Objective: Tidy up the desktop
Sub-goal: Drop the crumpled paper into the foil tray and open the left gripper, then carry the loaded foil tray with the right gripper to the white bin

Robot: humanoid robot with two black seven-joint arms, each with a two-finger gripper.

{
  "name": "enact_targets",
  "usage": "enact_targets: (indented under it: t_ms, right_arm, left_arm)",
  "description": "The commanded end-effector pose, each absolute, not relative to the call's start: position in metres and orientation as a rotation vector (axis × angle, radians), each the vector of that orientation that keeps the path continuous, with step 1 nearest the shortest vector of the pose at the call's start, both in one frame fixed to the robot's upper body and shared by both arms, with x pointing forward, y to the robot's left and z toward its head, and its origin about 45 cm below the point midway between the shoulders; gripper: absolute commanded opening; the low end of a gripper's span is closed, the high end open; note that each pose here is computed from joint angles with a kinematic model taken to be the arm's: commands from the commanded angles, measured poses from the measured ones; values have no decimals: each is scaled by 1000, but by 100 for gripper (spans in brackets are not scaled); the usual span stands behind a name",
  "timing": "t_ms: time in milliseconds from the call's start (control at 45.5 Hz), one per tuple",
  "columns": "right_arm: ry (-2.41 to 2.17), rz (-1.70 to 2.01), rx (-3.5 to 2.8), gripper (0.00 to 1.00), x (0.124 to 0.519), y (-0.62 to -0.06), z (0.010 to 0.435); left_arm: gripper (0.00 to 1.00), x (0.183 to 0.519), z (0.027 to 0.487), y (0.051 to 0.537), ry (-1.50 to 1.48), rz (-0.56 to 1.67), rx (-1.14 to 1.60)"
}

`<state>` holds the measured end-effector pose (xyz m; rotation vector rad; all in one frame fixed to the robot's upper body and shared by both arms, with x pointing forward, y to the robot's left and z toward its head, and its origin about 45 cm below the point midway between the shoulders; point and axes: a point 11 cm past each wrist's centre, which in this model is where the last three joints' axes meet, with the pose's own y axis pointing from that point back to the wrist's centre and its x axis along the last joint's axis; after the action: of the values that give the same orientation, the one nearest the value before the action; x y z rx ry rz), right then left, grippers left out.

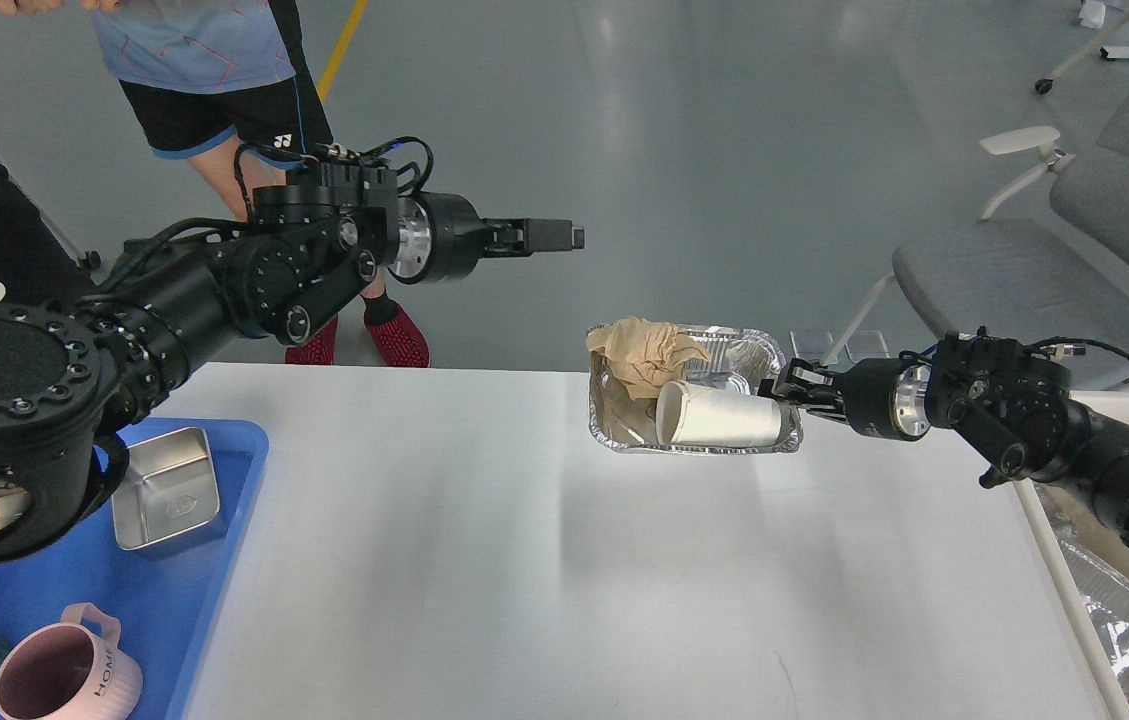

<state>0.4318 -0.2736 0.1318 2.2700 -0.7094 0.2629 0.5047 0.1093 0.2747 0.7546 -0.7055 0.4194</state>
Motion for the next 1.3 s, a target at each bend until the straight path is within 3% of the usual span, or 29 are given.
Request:
enact_targets:
  t_ms: [0,286,638,1276]
  right_arm:
    - [-715,253,2271,0,430,-275,129]
    - [-721,224,2261,0,418,-278,112]
    - [-773,175,2275,0,411,-285,104]
    - [-887,112,2264,0,411,-303,100]
  left_arm:
    - [92,523,292,157,-594,648,645]
    - [92,520,258,268,-186,1139,268]
    - [92,482,213,343,119,1345,-132]
    - [92,472,183,340,241,1483,-253]
